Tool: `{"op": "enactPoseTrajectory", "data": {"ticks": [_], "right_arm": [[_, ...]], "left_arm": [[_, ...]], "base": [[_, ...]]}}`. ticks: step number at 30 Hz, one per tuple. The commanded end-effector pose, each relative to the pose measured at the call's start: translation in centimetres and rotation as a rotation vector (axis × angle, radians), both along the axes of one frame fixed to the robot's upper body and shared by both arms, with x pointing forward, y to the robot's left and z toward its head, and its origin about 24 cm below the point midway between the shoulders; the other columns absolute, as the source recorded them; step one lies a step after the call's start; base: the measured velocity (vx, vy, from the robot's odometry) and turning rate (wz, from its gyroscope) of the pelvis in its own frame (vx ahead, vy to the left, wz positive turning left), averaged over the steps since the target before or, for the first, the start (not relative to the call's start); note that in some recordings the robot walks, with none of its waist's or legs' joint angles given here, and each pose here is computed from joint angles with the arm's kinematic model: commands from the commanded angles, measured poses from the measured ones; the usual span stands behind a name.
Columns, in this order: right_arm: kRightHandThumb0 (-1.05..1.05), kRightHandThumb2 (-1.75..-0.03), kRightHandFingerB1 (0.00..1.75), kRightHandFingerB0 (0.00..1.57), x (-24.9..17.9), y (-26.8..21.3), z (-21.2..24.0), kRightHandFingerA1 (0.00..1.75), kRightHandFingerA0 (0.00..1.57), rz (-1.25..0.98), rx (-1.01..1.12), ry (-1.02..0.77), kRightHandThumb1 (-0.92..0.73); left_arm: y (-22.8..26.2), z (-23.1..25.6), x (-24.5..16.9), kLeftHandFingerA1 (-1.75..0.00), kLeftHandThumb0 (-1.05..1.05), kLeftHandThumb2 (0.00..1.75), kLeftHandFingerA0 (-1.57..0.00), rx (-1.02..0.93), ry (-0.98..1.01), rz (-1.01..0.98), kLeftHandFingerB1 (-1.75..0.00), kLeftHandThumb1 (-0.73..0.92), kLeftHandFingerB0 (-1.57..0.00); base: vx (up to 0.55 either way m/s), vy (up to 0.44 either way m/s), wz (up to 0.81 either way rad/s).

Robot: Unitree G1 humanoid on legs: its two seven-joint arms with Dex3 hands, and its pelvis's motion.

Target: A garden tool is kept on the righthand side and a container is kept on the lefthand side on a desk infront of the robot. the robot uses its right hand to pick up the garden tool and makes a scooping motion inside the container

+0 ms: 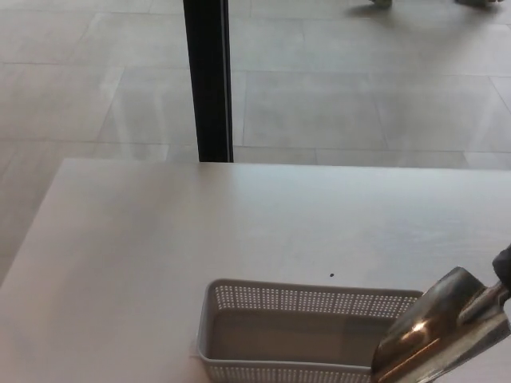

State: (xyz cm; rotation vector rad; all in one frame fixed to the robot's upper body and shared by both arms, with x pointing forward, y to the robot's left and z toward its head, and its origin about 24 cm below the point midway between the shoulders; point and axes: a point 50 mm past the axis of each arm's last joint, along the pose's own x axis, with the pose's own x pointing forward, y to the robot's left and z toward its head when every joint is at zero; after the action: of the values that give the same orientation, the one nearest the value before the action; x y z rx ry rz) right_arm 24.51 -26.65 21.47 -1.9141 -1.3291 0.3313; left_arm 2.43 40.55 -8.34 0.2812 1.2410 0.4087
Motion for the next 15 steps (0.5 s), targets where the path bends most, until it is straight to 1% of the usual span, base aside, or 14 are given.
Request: {"op": "enactPoseTrajectory", "data": {"ticks": [1,2,3,4,5,6,7,8,9,10,11,13,14,15], "right_arm": [[-0.34,-0.60,0.86,0.93,0.0,1.1,-0.2,1.70,0.92,0.025,-0.060,0.008,-0.57],[-0.38,-0.61,0.83,0.94,0.0,1.4,-0.4,1.72,0.96,0.016,-0.075,0.031,-0.57],[-0.38,-0.91,0.87,0.88,0.1,1.5,-0.7,1.36,1.25,-0.001,-0.078,0.047,-0.45],[-0.38,-0.91,0.87,0.88,0.0,1.6,-0.7,1.36,1.25,-0.004,-0.078,0.049,-0.45],[-0.43,-0.58,0.81,0.93,0.2,1.7,-1.0,1.71,0.92,-0.031,-0.078,0.060,-0.59],[-0.48,-0.70,0.84,0.96,0.3,1.7,-1.2,1.56,1.09,-0.042,-0.075,0.035,-0.42],[-0.38,-0.59,0.83,0.93,0.4,1.7,-1.3,1.72,0.93,-0.063,-0.078,0.036,-0.54],[-0.34,-0.59,0.83,0.94,0.5,1.6,-1.3,1.74,0.97,-0.087,-0.071,0.043,-0.53],[-0.33,-0.59,0.79,0.96,0.7,1.4,-1.4,1.71,0.96,-0.105,-0.048,0.047,-0.53],[-0.33,-0.59,0.79,0.96,0.7,1.4,-1.4,1.71,0.96,-0.106,-0.048,0.047,-0.53],[-0.34,-0.60,0.73,0.95,1.1,0.8,-1.1,1.58,0.91,-0.178,-0.052,0.052,-0.53],[-0.34,-0.60,0.73,0.95,1.1,0.9,-1.1,1.58,0.91,-0.179,-0.052,0.054,-0.53],[-0.25,-0.61,0.85,0.92,1.7,0.3,-0.8,1.58,0.88,-0.221,-0.018,0.068,-0.52],[-0.19,-0.67,1.06,0.87,2.1,-0.3,-0.8,1.61,0.88,-0.227,0.043,0.079,-0.47]], "left_arm": [[0.5,0.4,-0.3,-1.15,-0.61,1.09,-1.01,-0.001,0.000,0.009,-1.02,-0.06,-0.88],[0.5,0.4,-0.2,-1.11,-0.69,1.11,-0.92,0.002,0.010,0.008,-1.00,-0.11,-0.85],[0.5,0.4,-0.2,-1.08,-0.68,1.10,-0.92,0.004,0.021,0.000,-0.99,-0.08,-0.84],[0.5,0.4,-0.2,-1.08,-0.68,1.10,-0.92,0.004,0.022,0.000,-0.99,-0.08,-0.84],[0.5,0.4,-0.2,-1.13,-0.60,1.07,-1.07,0.004,0.019,-0.006,-1.01,-0.05,-0.90],[0.4,0.3,-0.2,-1.12,-0.61,1.07,-1.07,0.005,0.022,-0.011,-1.00,-0.04,-0.91],[0.4,0.3,-0.2,-1.08,-0.72,1.11,-0.95,-0.001,0.015,-0.010,-0.99,-0.10,-0.86],[0.4,0.4,-0.2,-1.08,-0.69,1.12,-0.96,-0.003,0.013,-0.010,-1.00,-0.11,-0.85],[0.4,0.3,-0.2,-1.07,-0.67,1.12,-0.97,-0.005,0.012,-0.003,-0.98,-0.11,-0.86],[0.4,0.3,-0.2,-1.07,-0.67,1.12,-0.97,-0.005,0.012,-0.003,-0.98,-0.11,-0.86],[0.2,0.2,-0.7,-1.07,-0.69,1.09,-0.93,-0.014,0.025,-0.013,-0.97,-0.09,-0.86],[0.2,0.2,-0.7,-1.07,-0.69,1.09,-0.93,-0.014,0.025,-0.013,-0.97,-0.09,-0.86],[0.1,0.1,-0.8,-1.06,-0.68,1.09,-0.93,-0.011,0.031,-0.008,-0.97,-0.06,-0.85],[0.1,0.0,-0.8,-1.06,-0.67,1.09,-0.98,-0.007,0.030,-0.003,-0.97,-0.08,-0.87]], "base": [[0.00,0.000,0.00],[0.00,0.000,0.00],[0.00,0.000,0.00],[0.00,0.000,0.00],[0.00,0.000,0.00],[0.00,0.000,0.00],[0.00,0.000,0.00],[0.00,0.000,0.00],[0.00,0.000,0.00],[0.00,0.000,0.00],[0.00,0.000,0.00],[0.00,0.000,0.00],[0.00,0.000,0.00],[0.00,0.000,0.00]]}}
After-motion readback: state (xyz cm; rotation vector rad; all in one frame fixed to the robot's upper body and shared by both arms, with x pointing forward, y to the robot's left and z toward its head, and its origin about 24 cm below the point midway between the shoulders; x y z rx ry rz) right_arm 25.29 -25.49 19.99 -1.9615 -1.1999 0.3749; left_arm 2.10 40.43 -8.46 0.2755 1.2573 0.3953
